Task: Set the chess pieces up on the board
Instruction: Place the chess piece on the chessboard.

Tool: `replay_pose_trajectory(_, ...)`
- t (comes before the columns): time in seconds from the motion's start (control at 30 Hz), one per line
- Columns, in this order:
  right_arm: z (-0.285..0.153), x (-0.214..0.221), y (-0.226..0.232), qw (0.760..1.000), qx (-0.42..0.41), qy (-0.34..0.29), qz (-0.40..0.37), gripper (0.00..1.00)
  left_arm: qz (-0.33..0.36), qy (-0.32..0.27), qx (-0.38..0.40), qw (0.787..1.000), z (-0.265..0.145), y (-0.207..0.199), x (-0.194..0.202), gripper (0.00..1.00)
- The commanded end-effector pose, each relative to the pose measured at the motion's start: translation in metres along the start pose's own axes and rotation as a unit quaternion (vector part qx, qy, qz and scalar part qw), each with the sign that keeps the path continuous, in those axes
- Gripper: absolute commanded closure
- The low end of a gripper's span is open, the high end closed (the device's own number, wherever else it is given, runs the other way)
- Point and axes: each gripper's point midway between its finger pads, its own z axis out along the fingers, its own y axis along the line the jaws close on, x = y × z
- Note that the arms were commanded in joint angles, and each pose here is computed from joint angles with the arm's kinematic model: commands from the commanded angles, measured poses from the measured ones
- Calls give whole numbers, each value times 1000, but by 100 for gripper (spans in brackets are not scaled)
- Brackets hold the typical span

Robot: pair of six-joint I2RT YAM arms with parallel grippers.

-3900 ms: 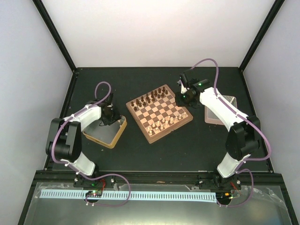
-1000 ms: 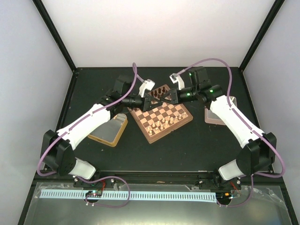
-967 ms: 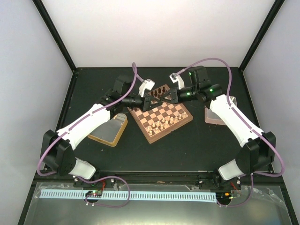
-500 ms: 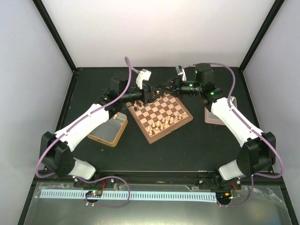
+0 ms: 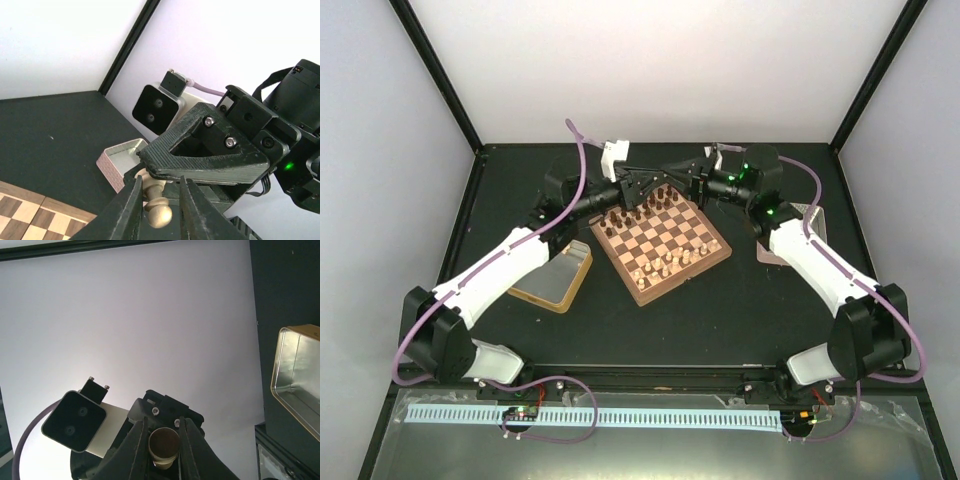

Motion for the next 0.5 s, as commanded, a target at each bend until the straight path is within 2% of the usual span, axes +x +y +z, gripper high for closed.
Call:
replay_pose_trajectory(0.0,-7,3,11,1000,-14,-10,8,99,26,-38,21,999,-6,-19,-21,83)
replay_pose_trajectory(0.07,-7,3,9,1000,-11,-11,9,99,25,-36,19,999,-5,-17,-20,91)
replay_pose_trajectory(0.17,-8,3,9,1000,-11,-15,8,98,21,-31,17,999,-3,-16,-17,94)
replay_pose_trajectory(0.23,-8,2,8,1000,-7,-16,6,94,18,-26,12,999,-3,-13,-15,97)
replay_pose_trajectory(0.4,-14,-10,-9,998,37,-44,-22,57,2,16,-40,999,1,7,-2,99)
replay_pose_trajectory(0.47,-24,-21,-22,994,68,-69,-54,48,-7,59,-75,995,3,22,15,98)
